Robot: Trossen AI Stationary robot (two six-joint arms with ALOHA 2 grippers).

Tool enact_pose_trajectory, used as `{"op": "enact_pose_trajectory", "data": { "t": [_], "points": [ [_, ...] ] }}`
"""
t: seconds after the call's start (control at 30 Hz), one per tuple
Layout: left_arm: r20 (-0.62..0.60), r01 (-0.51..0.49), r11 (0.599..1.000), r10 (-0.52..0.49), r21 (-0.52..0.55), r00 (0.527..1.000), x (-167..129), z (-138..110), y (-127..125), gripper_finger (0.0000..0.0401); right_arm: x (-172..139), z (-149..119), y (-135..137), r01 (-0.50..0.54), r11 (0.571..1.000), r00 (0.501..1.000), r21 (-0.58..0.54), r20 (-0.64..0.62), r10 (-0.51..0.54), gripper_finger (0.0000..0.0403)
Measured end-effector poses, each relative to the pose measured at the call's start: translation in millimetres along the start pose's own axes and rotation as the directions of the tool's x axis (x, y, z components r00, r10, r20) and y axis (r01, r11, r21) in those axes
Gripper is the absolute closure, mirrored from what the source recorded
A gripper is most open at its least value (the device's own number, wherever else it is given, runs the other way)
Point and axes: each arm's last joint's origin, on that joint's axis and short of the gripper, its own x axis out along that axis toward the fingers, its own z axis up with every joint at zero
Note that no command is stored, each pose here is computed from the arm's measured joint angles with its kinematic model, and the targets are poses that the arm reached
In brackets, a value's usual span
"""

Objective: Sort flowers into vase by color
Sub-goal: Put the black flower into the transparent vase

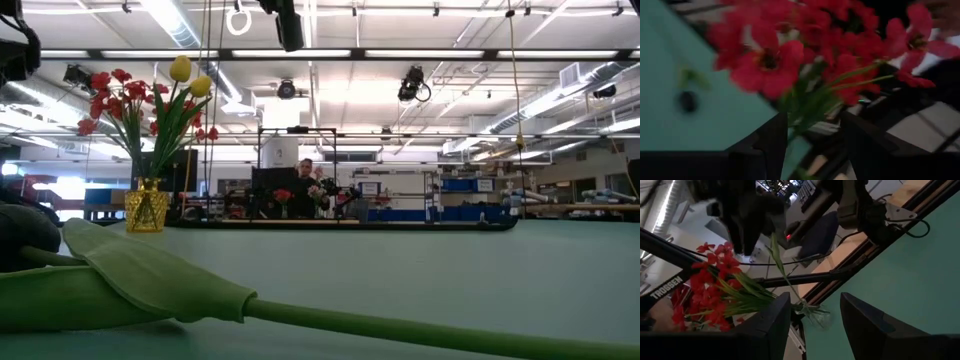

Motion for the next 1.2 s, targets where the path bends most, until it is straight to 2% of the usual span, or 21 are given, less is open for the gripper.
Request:
{"op": "enact_pose_trajectory", "data": {
  "t": [0.13,0.23,0.33,0.4,0.53,0.6,0.63,0.73,0.8,0.93,1.1,1.2],
  "points": [
    [0.009,-0.171,0.985,0.171,-0.024,0.985,-28,7,0,0.0213,1,-2,-3,0.015,1.0,1.0,0.015,-0.012,-0.015,0.0222],
    [0.045,-0.304,0.946,0.31,-0.117,0.95,-45,12,1,0.0213,1,-9,-8,0.08,0.997,0.995,0.009,-0.06,-0.08,0.0222],
    [0.025,-0.407,0.88,0.426,-0.244,0.905,-60,10,3,0.0213,1,-15,-11,0.135,0.991,0.987,-0.014,-0.09,-0.135,0.0222],
    [-0.015,-0.453,0.82,0.479,-0.348,0.878,-67,6,5,0.0213,1,-17,-10,0.137,0.99,0.986,-0.024,-0.098,-0.138,0.0222],
    [-0.106,-0.498,0.704,0.522,-0.507,0.846,-74,-4,8,0.0213,-2,-29,-14,0.186,0.981,0.959,-0.058,-0.205,-0.194,0.0222],
    [-0.129,-0.511,0.685,0.529,-0.519,0.839,-73,-6,9,0.0213,-4,-39,-14,0.19,0.977,0.938,-0.099,-0.277,-0.211,0.0222],
    [-0.133,-0.518,0.689,0.531,-0.507,0.837,-72,-6,9,0.0213,-5,-45,-12,0.181,0.976,0.928,-0.122,-0.308,-0.21,0.0222],
    [-0.131,-0.569,0.709,0.572,-0.417,0.81,-68,-6,11,0.0213,-9,-62,-6,0.154,0.965,0.894,-0.213,-0.386,-0.228,0.0222],
    [-0.118,-0.618,0.695,0.624,-0.367,0.772,-65,-5,13,0.0213,-13,-75,-1,0.131,0.95,0.87,-0.284,-0.426,-0.247,0.0222],
    [-0.071,-0.701,0.612,0.733,-0.366,0.677,-62,0,17,0.0213,-20,-100,11,0.085,0.919,0.834,-0.384,-0.477,-0.277,0.0222],
    [-0.012,-0.719,0.496,0.819,-0.486,0.573,-61,4,19,0.0214,-30,-129,23,0.057,0.879,0.809,-0.474,-0.494,-0.319,0.0222],
    [0.017,-0.709,0.44,0.856,-0.551,0.517,-61,6,20,0.0214,-30,-150,20,0.052,0.855,0.788,-0.517,-0.504,-0.353,0.0222]
  ]
}}
